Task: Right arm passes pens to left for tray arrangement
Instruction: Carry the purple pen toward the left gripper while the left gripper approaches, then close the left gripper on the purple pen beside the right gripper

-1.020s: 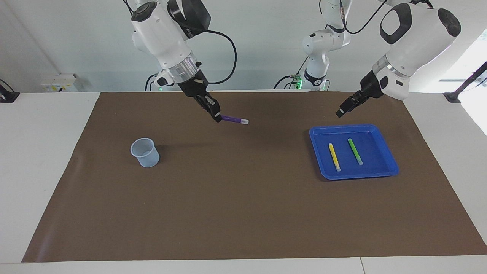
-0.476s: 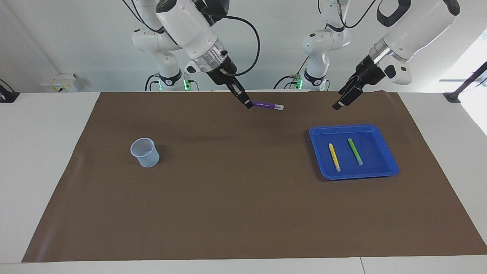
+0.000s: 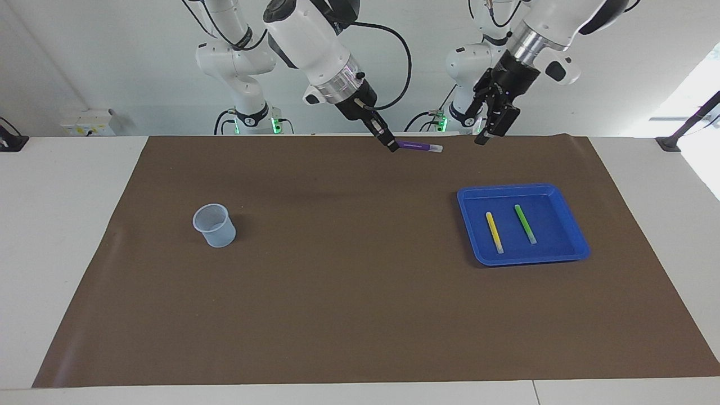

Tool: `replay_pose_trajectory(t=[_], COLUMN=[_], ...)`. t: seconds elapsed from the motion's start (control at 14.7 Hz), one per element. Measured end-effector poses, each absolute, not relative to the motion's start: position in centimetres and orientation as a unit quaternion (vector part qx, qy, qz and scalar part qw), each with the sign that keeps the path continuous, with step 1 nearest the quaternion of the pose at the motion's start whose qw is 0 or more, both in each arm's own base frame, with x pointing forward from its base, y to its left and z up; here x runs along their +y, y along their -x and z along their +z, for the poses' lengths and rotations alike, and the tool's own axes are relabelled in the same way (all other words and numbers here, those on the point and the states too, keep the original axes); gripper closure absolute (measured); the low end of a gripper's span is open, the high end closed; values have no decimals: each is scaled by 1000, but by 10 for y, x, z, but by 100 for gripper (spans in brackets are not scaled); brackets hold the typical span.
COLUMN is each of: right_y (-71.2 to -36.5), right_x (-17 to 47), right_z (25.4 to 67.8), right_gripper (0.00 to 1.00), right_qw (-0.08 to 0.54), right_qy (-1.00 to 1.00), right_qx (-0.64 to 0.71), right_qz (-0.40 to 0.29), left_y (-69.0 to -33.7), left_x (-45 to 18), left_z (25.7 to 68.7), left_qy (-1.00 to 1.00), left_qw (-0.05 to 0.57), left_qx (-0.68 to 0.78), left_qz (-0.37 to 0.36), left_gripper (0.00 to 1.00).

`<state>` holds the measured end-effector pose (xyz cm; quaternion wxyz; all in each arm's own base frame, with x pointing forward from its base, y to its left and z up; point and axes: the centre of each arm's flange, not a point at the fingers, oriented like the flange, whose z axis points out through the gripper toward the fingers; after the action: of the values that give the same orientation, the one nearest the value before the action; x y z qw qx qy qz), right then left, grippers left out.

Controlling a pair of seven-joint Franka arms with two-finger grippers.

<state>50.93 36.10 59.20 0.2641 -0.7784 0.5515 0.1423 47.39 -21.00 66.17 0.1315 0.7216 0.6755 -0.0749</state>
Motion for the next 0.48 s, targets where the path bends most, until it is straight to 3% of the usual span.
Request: replay_pose_trajectory(t=[0.48], right_y=[-502], right_x=[374], right_z=[597], right_gripper=[83], right_qw=[272], right_qy=[776], right_qx=[551], right_qz=[145], left_y=[-459], left_x=[-252], left_z=[633], left_qy=[-668], left_qw=[115], left_qx=[732], left_qz=[-76], left_gripper=[0])
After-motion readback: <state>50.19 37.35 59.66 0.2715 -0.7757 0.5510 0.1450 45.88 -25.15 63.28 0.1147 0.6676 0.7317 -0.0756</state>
